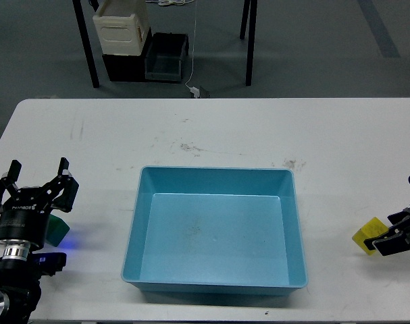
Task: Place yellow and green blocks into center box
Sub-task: 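Lower the right gripper onto the yellow cube and close it, then lift the yellow cube with the right gripper and lower it into the bin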
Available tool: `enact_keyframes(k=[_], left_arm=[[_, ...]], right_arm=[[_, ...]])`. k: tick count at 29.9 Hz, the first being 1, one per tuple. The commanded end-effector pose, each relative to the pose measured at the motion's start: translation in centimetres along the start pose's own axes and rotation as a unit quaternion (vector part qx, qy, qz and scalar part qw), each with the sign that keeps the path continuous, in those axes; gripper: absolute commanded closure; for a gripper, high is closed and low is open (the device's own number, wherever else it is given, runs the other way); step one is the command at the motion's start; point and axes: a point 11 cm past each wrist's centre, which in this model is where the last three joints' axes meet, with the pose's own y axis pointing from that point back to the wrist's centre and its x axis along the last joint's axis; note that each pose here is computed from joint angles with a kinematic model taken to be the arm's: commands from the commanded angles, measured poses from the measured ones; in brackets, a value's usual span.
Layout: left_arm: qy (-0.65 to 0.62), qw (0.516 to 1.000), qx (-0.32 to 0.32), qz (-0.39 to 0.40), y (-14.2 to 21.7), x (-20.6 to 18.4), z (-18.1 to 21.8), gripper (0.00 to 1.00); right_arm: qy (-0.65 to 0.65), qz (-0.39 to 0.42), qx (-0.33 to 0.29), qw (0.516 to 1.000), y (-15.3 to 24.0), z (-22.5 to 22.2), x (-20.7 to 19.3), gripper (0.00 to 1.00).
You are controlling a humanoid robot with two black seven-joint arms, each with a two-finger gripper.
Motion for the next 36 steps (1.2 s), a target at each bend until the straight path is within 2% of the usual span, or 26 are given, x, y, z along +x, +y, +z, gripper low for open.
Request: enact_keyframes(k=[1, 11, 15, 17, 19, 25, 26, 27, 28, 32, 36], left_arm=[[0.000, 1.000, 0.000, 0.001, 0.0, 0.0, 0.0, 0.00], [-0.001, 1.000, -0.002, 0.002, 0.0, 0.1, 0.1, 0.00], [-0.002, 1.000, -0.004, 0.006, 0.1, 0.4, 0.3, 0.00], [-0.002, 1.000, -0.006, 0.006, 0.1, 0.4, 0.4, 0.00], [-0.002, 1.000, -0.010, 0.007, 0.1, 0.4, 0.4, 0.00], [-0.002, 1.000, -0.013, 0.007, 0.1, 0.4, 0.5, 0.00], [-0.002, 1.000, -0.013, 0.007, 0.1, 0.4, 0.5, 0.00], [-0.002, 1.000, -0.012, 0.007, 0.1, 0.4, 0.4, 0.00], [-0.002, 1.000, -0.013, 0.007, 0.1, 0.4, 0.5, 0.00], [-0.002, 1.000, -0.013, 0.007, 0.1, 0.4, 0.5, 0.00], [-0.001, 1.000, -0.014, 0.006, 0.1, 0.4, 0.5, 0.00]], right_arm=[[0.006, -0.013, 0.004, 1.000, -0.9, -0.3, -0.2, 0.00], [0.010, -0.019, 0.009, 1.000, -1.5, -0.6, -0.2, 0.02], [0.014, -0.020, 0.006, 1.000, -1.5, -0.5, -0.2, 0.08], [0.015, -0.022, 0.004, 1.000, -1.5, -0.4, -0.3, 0.19], [0.017, -0.025, 0.003, 1.000, -1.5, -0.4, -0.5, 0.37], [0.017, -0.030, -0.009, 0.999, -1.5, 0.4, -0.8, 0.55], [0.021, -0.033, -0.013, 0.999, -1.4, 0.5, -0.9, 0.64], [0.029, -0.038, -0.018, 0.999, -1.4, 0.6, -1.0, 0.78], [0.035, -0.042, -0.024, 0.998, -1.3, 0.9, -1.1, 0.85], [0.034, -0.033, -0.041, 0.998, -0.5, 1.8, -0.8, 0.96], [0.028, 0.033, -0.081, 0.996, 3.1, 4.1, 1.1, 1.00]])
